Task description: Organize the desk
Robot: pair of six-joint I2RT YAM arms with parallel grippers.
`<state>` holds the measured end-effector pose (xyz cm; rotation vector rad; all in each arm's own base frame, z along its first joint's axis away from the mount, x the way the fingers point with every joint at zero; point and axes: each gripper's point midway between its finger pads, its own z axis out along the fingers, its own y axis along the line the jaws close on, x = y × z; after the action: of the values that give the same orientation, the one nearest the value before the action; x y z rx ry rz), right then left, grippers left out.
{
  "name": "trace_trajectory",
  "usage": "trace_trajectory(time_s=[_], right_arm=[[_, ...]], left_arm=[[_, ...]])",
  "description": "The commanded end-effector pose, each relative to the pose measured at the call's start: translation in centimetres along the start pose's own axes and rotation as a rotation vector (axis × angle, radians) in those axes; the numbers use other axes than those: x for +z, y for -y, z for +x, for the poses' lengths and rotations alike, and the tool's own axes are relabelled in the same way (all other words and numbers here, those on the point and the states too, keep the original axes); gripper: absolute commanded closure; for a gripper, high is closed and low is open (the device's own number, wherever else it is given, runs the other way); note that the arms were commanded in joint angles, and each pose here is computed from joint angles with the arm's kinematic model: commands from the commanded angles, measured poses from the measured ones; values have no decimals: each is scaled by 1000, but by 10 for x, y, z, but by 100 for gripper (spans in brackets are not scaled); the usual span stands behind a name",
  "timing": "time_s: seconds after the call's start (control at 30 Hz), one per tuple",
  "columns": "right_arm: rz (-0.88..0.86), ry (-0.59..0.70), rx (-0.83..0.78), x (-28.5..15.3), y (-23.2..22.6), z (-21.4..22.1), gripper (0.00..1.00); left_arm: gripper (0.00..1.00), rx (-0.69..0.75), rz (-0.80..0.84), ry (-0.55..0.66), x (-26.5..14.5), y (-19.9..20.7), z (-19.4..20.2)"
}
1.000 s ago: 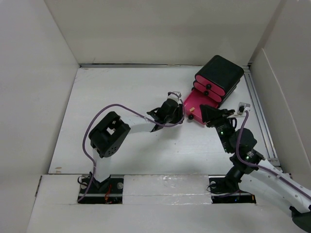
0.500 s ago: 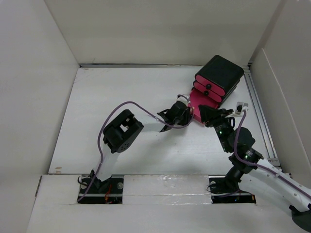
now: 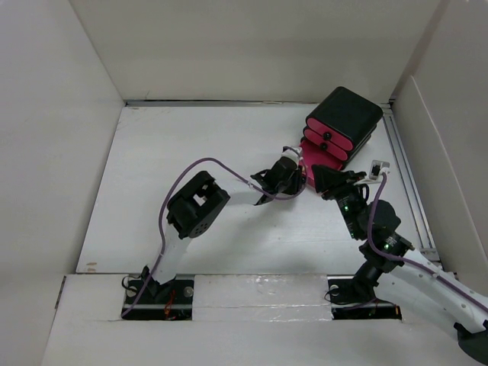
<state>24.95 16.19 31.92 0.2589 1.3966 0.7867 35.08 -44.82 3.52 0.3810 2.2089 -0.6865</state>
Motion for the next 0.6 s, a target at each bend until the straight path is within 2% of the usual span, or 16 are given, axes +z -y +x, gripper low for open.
trace_trajectory(time_s=[0.0, 0.57], right_arm=[[-35, 51, 36, 1, -12, -19, 60], [-29, 56, 37, 1, -11, -21, 60]], left_arm=[[70, 5, 16, 62, 5, 13, -25], [72, -66, -32, 256, 38, 31, -97]])
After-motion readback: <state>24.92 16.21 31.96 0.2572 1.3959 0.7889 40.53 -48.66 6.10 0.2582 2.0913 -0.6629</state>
